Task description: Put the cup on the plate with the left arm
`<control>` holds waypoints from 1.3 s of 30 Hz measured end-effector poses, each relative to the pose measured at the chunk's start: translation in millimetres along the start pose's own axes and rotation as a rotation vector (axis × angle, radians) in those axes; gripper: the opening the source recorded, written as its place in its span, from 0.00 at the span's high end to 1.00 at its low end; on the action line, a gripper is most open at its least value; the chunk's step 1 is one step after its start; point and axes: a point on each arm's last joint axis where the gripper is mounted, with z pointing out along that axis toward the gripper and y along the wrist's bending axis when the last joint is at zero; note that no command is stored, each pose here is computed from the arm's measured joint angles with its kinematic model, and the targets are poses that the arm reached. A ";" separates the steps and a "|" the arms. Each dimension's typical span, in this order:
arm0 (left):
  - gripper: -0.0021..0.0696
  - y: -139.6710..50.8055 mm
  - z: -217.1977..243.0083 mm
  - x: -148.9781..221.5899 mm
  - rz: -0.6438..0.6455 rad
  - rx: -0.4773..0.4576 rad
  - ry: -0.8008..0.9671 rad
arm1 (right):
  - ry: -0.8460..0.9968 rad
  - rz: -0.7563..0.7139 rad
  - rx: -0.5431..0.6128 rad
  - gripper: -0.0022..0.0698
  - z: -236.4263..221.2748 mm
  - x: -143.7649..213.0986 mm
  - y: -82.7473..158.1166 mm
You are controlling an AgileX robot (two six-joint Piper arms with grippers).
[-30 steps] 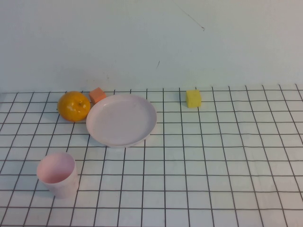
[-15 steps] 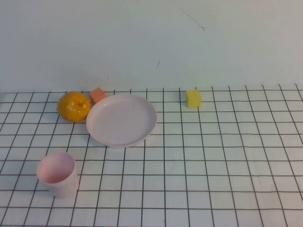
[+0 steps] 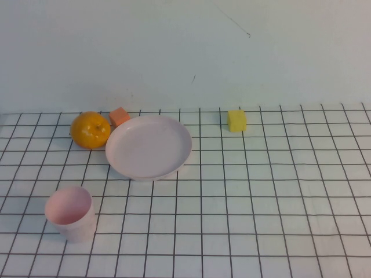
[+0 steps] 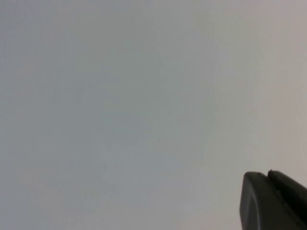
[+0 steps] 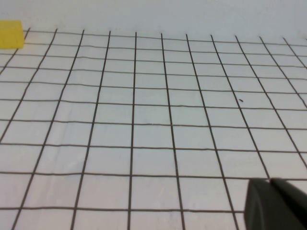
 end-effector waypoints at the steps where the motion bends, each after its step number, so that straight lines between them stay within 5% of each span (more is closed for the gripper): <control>1: 0.97 -2.8 3.9 -9.7 0.003 0.003 0.018 | 0.000 0.000 0.000 0.97 0.0 0.0 0.0; 12: 0.96 -16.2 108.3 -21.9 -0.022 -0.029 0.776 | 0.000 0.000 0.000 0.97 0.0 0.0 0.0; 14: 0.86 -14.9 127.5 -12.8 -0.004 -0.030 0.881 | 0.000 0.000 0.000 0.97 0.0 0.0 0.0; 19: 0.42 -9.8 165.8 15.2 0.005 -0.038 1.103 | 0.000 0.000 0.000 0.97 0.0 0.0 0.0; 23: 0.22 -3.6 180.7 40.3 0.019 -0.052 1.239 | 0.000 0.000 0.000 0.97 0.0 0.0 0.0; 39: 0.24 27.1 219.7 174.9 -0.003 -0.111 1.666 | 0.000 0.000 0.000 0.97 0.0 0.0 0.0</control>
